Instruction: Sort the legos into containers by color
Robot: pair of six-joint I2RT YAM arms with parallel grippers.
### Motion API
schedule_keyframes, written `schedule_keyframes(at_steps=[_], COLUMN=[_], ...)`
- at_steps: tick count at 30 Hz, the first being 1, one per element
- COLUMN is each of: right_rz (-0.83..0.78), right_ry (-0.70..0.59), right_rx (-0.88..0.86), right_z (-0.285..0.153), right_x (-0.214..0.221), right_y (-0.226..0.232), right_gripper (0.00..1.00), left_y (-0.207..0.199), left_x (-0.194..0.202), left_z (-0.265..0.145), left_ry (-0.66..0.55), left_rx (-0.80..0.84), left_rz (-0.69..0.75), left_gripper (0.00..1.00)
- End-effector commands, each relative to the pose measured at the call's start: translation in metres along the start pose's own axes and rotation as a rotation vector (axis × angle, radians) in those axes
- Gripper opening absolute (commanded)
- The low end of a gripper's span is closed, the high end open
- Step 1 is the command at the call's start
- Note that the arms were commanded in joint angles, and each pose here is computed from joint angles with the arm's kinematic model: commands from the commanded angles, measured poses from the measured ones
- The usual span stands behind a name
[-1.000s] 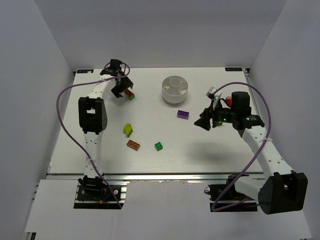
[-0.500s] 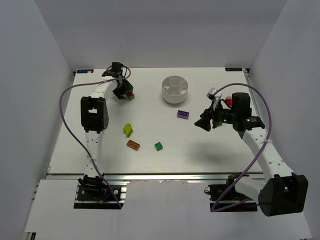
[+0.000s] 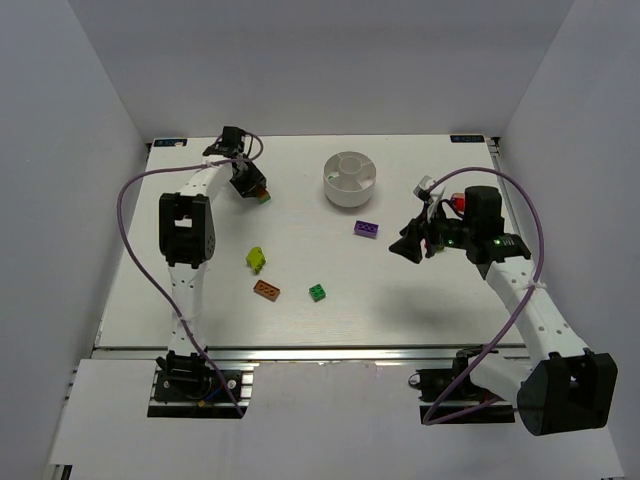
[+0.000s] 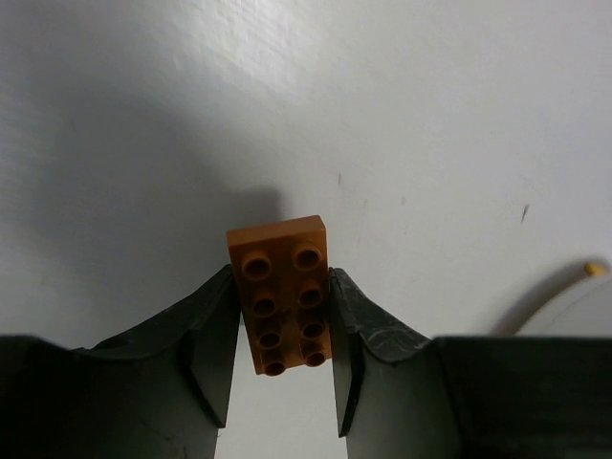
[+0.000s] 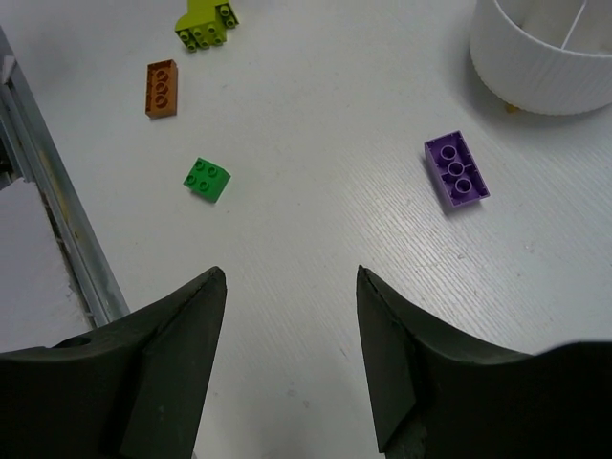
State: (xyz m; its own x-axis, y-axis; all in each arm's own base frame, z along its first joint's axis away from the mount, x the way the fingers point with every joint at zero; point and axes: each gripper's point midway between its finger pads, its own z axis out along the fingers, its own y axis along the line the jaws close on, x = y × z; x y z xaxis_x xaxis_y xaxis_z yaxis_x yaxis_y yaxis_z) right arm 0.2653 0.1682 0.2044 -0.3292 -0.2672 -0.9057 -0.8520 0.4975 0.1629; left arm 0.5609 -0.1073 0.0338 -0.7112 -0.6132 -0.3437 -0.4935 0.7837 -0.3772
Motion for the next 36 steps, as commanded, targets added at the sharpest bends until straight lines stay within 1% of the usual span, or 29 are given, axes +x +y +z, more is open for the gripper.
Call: schedule_keyframes(at_steps=[1, 2, 3, 4, 5, 6, 7, 8, 9, 10, 11, 12, 13, 14, 15, 16, 17, 18, 19, 20, 22, 23, 24, 25, 27, 36], right_rz=[-0.021, -0.018, -0.003, 0.005, 0.030, 0.048, 0.065, 0.078, 0.167, 0.208, 0.243, 0.317, 0.326, 0.334, 0.368, 0.370, 0.379, 0.401, 0.418, 0.418, 0.445, 0.438, 0.445, 0.448, 0.458, 0.410], right_ry=[-0.036, -0.039, -0.037, -0.034, -0.025, -0.021, -0.021, -0.022, -0.016, -0.017, -0.006, 0.004, 0.004, 0.019, 0.020, 0.013, 0.017, 0.023, 0.005, 0.000, -0.005, -0.006, -0.004, -0.003, -0.001, -0.017], right_rx=[-0.050, -0.067, -0.097, -0.115, -0.144, -0.177, -0.206, -0.245, -0.313, -0.359, -0.409, -0.454, -0.483, -0.518, -0.536, -0.553, -0.574, -0.586, -0.605, -0.631, -0.671, -0.693, -0.699, -0.705, -0.732, -0.818], right_z=[-0.001, 0.000, 0.002, 0.004, 0.007, 0.010, 0.013, 0.018, 0.021, 0.023, 0.027, 0.032, 0.036, 0.041, 0.047, 0.050, 0.055, 0.061, 0.064, 0.066, 0.072, 0.073, 0.077, 0.080, 0.084, 0.095], right_x=[-0.009, -0.010, -0.009, -0.009, -0.009, -0.010, -0.012, -0.014, -0.016, -0.019, -0.021, -0.025, -0.032, -0.034, -0.040, -0.049, -0.053, -0.056, -0.068, -0.076, -0.087, -0.094, -0.095, -0.097, -0.103, -0.116], right_y=[0.010, 0.014, 0.018, 0.021, 0.029, 0.035, 0.041, 0.049, 0.060, 0.068, 0.078, 0.084, 0.090, 0.100, 0.102, 0.105, 0.112, 0.112, 0.115, 0.121, 0.126, 0.132, 0.133, 0.134, 0.139, 0.158], right_gripper=[0.62, 0.61, 0.60, 0.60, 0.59, 0.59, 0.59, 0.61, 0.63, 0.65, 0.67, 0.68, 0.68, 0.70, 0.72, 0.73, 0.74, 0.76, 0.76, 0.77, 0.80, 0.81, 0.82, 0.82, 0.82, 0.79], left_y=[-0.034, -0.046, -0.049, -0.045, -0.053, -0.077, -0.061, -0.066, -0.073, -0.065, -0.065, -0.073, -0.076, -0.066, -0.073, -0.074, -0.067, -0.072, -0.071, -0.070, -0.063, -0.061, -0.056, -0.056, -0.054, -0.053], left_x=[0.007, 0.004, 0.009, 0.023, 0.032, 0.022, 0.049, 0.065, 0.068, 0.086, 0.096, 0.102, 0.108, 0.125, 0.135, 0.140, 0.154, 0.162, 0.168, 0.172, 0.184, 0.186, 0.193, 0.194, 0.196, 0.207], left_z=[-0.047, -0.071, -0.082, -0.080, -0.094, -0.136, -0.132, -0.150, -0.184, -0.186, -0.201, -0.218, -0.246, -0.247, -0.264, -0.288, -0.289, -0.304, -0.311, -0.328, -0.338, -0.351, -0.350, -0.360, -0.373, -0.380], left_ry=[0.020, 0.000, 0.004, 0.015, 0.034, -0.052, 0.006, 0.050, 0.022, 0.044, 0.057, 0.027, -0.003, 0.026, 0.005, -0.028, 0.003, -0.015, -0.009, -0.032, -0.055, -0.065, -0.056, -0.082, -0.087, -0.064], left_rx=[0.192, 0.256, 0.296, 0.339, 0.418, 0.556, 0.571, 0.662, 0.741, 0.786, 0.846, 0.920, 0.982, 0.998, 1.069, 1.127, 1.144, 1.209, 1.232, 1.274, 1.330, 1.363, 1.368, 1.409, 1.443, 1.471], left_rz=[0.066, 0.083, 0.089, 0.097, 0.111, 0.150, 0.144, 0.155, 0.176, 0.168, 0.184, 0.215, 0.240, 0.221, 0.255, 0.280, 0.257, 0.286, 0.276, 0.289, 0.290, 0.275, 0.264, 0.271, 0.265, 0.258], left_gripper=[0.10, 0.07, 0.04, 0.04, 0.04, 0.04, 0.04, 0.04, 0.04, 0.04, 0.04, 0.04, 0.03, 0.03, 0.03, 0.03, 0.03, 0.03, 0.03, 0.03, 0.03, 0.03, 0.03, 0.03, 0.03, 0.03])
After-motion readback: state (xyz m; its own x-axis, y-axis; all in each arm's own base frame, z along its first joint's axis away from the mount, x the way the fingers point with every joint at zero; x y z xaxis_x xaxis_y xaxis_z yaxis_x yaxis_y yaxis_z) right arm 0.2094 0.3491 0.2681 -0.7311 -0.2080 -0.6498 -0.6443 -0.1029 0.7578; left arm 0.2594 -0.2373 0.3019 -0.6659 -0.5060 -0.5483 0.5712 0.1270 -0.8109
